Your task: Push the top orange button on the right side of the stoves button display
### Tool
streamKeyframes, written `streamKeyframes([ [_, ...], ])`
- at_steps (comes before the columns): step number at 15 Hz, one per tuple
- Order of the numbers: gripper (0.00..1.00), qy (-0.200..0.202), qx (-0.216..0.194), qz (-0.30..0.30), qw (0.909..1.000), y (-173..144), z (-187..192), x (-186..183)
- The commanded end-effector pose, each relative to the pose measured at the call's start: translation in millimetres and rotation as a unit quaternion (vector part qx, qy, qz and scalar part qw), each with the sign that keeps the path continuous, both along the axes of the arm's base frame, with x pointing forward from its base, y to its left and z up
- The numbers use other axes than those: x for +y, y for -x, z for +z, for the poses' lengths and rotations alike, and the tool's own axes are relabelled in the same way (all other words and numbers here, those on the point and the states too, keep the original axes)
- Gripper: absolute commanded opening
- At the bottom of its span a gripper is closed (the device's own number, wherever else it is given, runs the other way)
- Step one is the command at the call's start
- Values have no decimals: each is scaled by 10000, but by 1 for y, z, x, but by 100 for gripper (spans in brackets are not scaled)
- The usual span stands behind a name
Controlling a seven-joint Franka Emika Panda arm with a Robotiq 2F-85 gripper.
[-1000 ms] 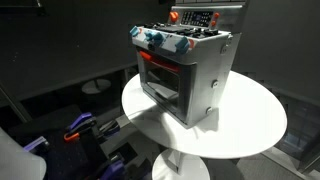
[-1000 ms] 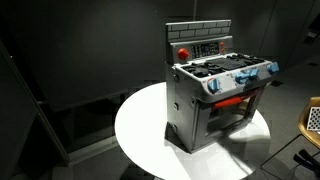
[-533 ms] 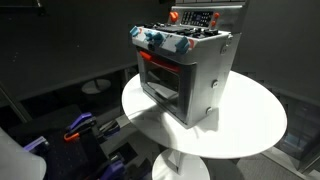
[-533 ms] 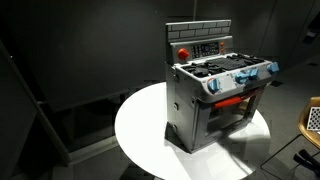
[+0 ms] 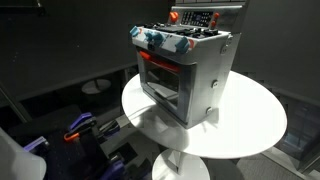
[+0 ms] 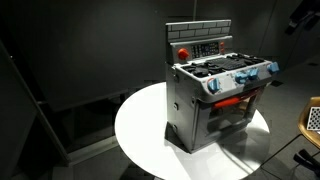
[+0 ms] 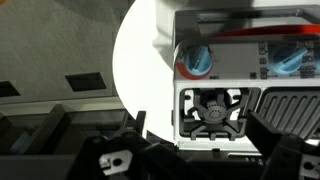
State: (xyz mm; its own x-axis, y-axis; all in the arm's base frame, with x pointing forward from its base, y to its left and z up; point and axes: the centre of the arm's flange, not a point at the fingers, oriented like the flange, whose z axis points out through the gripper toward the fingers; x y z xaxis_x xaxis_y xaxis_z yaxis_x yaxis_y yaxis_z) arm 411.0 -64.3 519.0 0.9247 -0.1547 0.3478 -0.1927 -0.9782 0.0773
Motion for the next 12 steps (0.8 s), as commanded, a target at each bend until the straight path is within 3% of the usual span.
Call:
streamKeyframes([
  [1, 100, -64, -239, -195, 9995, -36, 5, 6],
  [12, 100, 80, -787, -416, 9960, -123, -22, 25],
])
